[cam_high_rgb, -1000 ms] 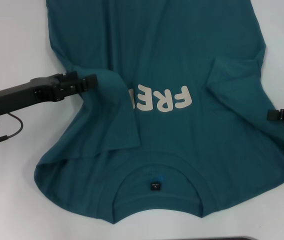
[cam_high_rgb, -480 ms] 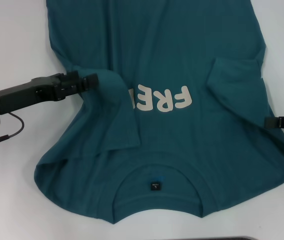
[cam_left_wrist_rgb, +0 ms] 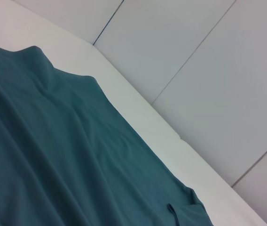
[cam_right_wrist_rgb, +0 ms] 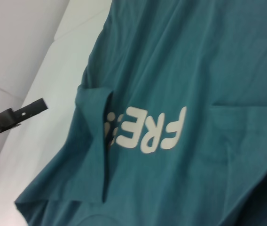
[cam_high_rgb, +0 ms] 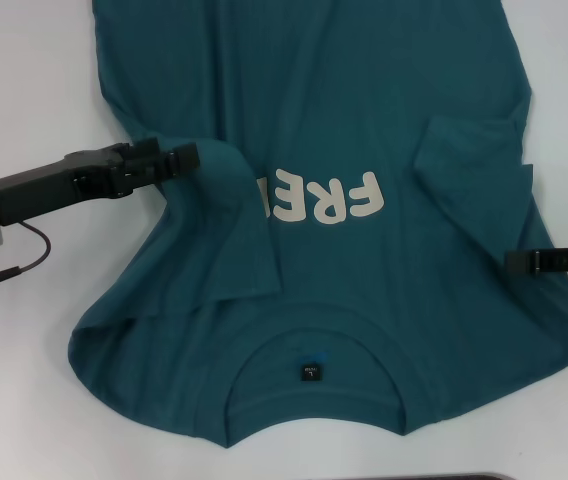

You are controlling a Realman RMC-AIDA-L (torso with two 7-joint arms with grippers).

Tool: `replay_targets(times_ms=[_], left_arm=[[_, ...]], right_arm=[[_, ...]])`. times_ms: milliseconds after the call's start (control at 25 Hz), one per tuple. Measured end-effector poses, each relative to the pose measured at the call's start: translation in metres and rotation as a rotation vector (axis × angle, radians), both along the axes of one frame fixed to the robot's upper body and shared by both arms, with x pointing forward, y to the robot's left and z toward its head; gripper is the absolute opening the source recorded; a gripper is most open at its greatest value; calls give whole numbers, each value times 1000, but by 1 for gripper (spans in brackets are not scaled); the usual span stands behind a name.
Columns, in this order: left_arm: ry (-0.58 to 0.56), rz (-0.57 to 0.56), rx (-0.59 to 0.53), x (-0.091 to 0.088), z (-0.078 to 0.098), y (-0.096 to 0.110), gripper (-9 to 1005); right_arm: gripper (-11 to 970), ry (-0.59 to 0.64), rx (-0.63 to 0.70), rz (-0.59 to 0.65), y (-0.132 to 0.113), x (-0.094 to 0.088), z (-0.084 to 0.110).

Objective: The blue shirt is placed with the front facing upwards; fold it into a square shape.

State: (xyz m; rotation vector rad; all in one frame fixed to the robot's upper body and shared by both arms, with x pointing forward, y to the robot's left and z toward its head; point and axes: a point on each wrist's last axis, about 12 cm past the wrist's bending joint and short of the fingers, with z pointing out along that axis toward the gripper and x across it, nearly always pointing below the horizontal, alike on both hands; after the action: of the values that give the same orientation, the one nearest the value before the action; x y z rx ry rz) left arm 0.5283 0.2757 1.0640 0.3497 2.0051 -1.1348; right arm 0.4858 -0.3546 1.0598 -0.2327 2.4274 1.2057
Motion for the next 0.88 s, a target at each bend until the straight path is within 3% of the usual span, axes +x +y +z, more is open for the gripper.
replay_targets(times_ms=[80, 280, 360, 600, 880], left_arm=[[0, 1, -1, 0, 0, 0, 886], [0, 2, -3, 0, 0, 0, 885], [-1, 0, -3, 1, 1, 0, 885], [-7, -3, -1, 2, 2, -1, 886], [-9, -5, 0, 3, 2, -2, 886]], right_arm=[[36, 4, 7, 8, 1, 0, 1], [236, 1, 24, 21, 0, 0, 6], [485, -1, 23, 26, 0, 2, 7], [636, 8, 17, 64, 9, 8, 8], [630, 5, 16, 86, 18, 15, 10]])
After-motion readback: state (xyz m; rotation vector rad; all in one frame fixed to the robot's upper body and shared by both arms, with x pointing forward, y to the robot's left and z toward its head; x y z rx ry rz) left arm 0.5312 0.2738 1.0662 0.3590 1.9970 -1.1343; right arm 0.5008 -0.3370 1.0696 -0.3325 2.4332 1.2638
